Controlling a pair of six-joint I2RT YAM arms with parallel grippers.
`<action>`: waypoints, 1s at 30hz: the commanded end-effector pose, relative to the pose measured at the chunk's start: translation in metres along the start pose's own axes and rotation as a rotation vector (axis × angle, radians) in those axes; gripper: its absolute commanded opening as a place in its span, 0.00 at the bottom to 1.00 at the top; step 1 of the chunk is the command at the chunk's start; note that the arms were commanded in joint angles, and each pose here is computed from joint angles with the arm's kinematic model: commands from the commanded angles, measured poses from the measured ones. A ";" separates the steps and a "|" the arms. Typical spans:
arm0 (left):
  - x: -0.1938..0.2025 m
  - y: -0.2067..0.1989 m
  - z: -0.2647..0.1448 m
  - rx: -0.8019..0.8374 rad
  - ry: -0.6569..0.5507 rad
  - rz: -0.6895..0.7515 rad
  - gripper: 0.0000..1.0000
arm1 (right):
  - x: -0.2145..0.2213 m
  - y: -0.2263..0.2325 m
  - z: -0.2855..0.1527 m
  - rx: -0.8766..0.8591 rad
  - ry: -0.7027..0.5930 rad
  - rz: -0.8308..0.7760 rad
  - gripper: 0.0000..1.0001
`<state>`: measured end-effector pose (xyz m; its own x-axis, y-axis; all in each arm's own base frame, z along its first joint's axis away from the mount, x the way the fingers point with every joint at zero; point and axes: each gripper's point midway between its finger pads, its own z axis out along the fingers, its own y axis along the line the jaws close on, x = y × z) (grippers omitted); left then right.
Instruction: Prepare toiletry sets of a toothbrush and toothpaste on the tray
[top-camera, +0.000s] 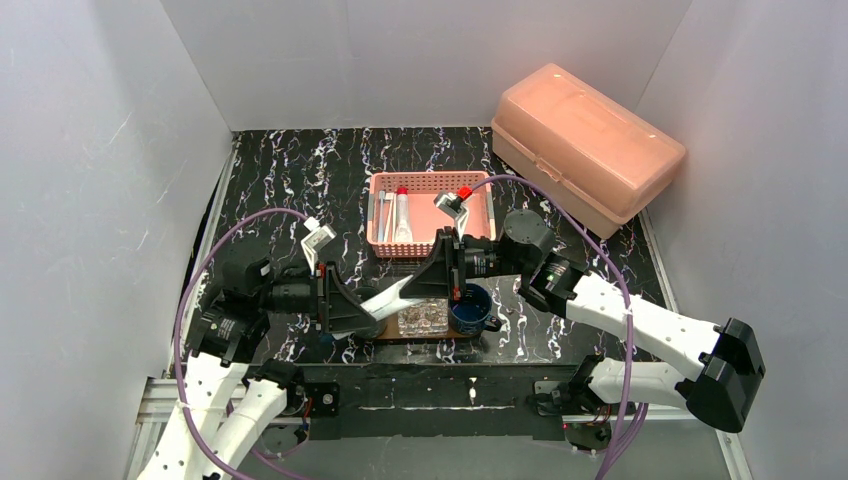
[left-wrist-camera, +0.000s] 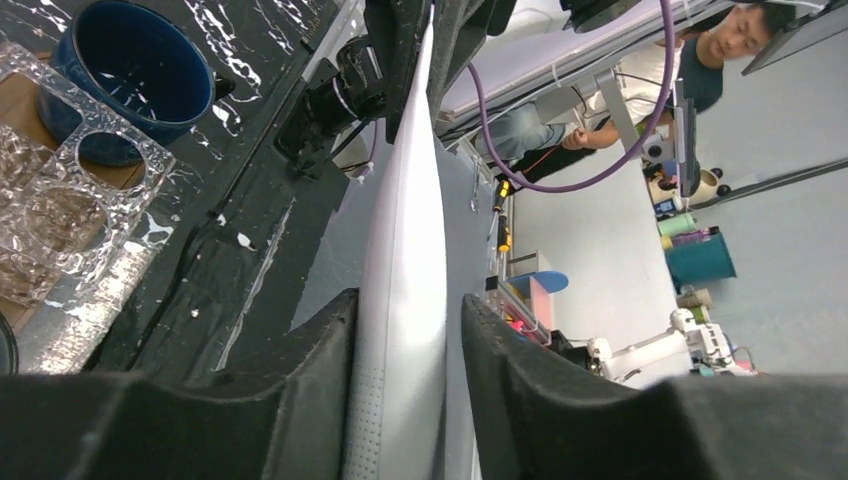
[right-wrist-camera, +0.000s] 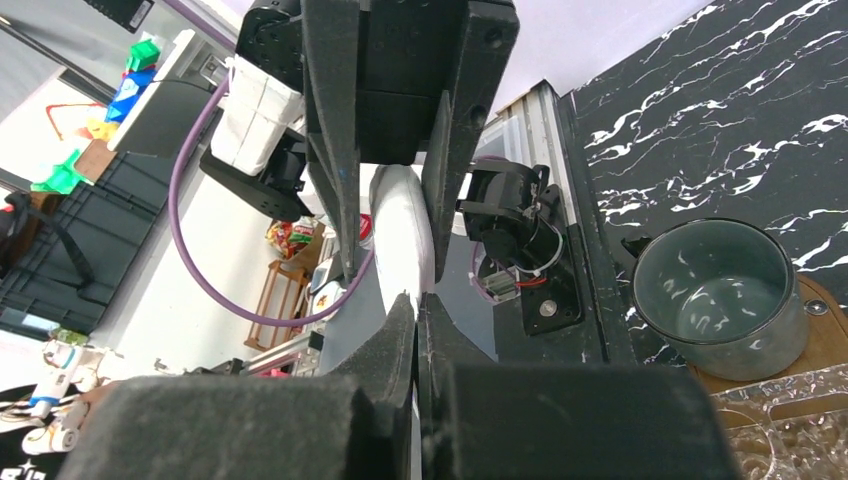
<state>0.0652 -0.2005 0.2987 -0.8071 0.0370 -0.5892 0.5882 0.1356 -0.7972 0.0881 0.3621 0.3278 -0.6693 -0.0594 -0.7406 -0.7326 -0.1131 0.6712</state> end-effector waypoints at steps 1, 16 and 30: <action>0.004 -0.005 -0.001 0.020 0.021 0.008 0.58 | -0.022 0.017 0.001 -0.028 -0.062 -0.078 0.01; -0.013 0.040 -0.018 -0.377 -0.050 0.044 0.93 | -0.010 0.004 -0.011 0.115 0.052 -0.107 0.01; -0.035 0.066 -0.073 -0.785 -0.265 0.147 0.98 | -0.022 -0.006 -0.043 0.392 0.185 -0.199 0.01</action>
<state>0.1214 -0.1445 0.2766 -0.6894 -0.0887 -0.7189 0.4679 0.7031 -0.5355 0.1051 0.3353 0.3223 -0.5714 -0.2305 -0.7876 -0.8206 0.1750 0.5441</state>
